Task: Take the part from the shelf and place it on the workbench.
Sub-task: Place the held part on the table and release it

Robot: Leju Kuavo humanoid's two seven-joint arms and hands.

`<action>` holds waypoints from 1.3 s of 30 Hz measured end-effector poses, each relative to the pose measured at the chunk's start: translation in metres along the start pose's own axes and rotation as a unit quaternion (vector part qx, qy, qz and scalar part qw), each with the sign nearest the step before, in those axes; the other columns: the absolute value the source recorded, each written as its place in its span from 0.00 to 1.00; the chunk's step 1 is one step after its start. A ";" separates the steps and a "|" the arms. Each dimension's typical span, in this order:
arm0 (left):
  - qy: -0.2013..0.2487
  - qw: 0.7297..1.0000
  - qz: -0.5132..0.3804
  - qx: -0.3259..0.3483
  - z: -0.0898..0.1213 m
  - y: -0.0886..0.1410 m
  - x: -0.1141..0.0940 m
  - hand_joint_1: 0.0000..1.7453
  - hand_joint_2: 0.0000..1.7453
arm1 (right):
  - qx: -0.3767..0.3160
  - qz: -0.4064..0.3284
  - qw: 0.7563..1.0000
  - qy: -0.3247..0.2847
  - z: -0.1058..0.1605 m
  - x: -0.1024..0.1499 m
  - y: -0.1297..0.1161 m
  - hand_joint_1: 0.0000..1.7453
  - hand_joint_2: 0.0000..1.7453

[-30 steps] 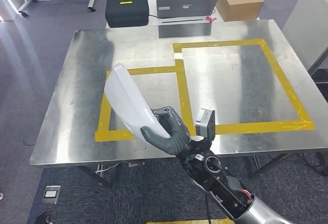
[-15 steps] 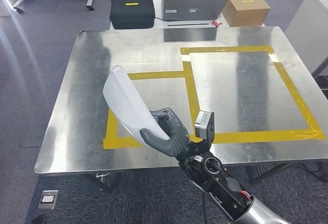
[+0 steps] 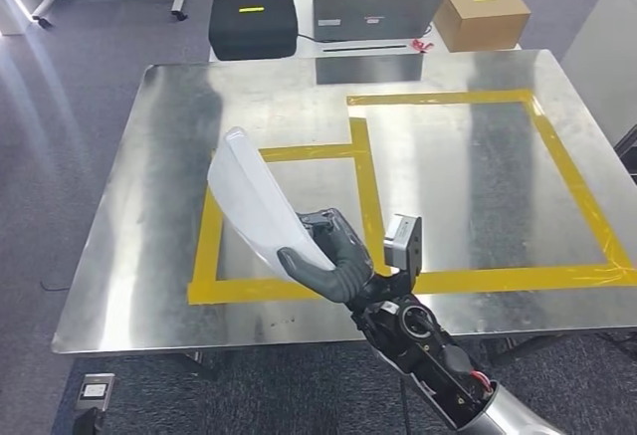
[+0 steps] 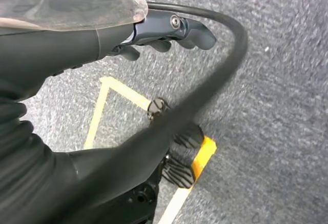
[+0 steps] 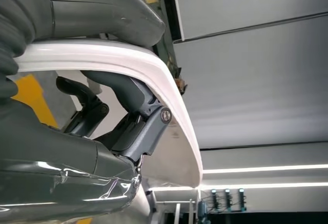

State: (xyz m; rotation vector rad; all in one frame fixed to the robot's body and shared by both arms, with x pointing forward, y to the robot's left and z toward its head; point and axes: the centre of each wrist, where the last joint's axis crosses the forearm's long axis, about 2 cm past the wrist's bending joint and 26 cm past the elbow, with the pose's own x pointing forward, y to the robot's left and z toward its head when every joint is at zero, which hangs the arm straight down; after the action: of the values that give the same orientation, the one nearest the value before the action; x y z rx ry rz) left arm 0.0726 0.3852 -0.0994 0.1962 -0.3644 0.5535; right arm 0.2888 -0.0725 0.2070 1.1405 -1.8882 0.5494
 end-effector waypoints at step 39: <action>-0.003 1.000 -0.006 -0.010 0.000 0.001 0.001 0.00 1.00 | -0.067 0.465 0.873 0.131 -0.043 -0.013 -0.026 1.00 1.00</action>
State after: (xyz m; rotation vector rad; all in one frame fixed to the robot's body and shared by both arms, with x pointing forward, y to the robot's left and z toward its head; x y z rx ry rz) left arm 0.0731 0.3862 -0.0991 0.1805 -0.3744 0.5367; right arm 0.3335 -0.0483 0.2185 -0.0242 -2.1033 1.0033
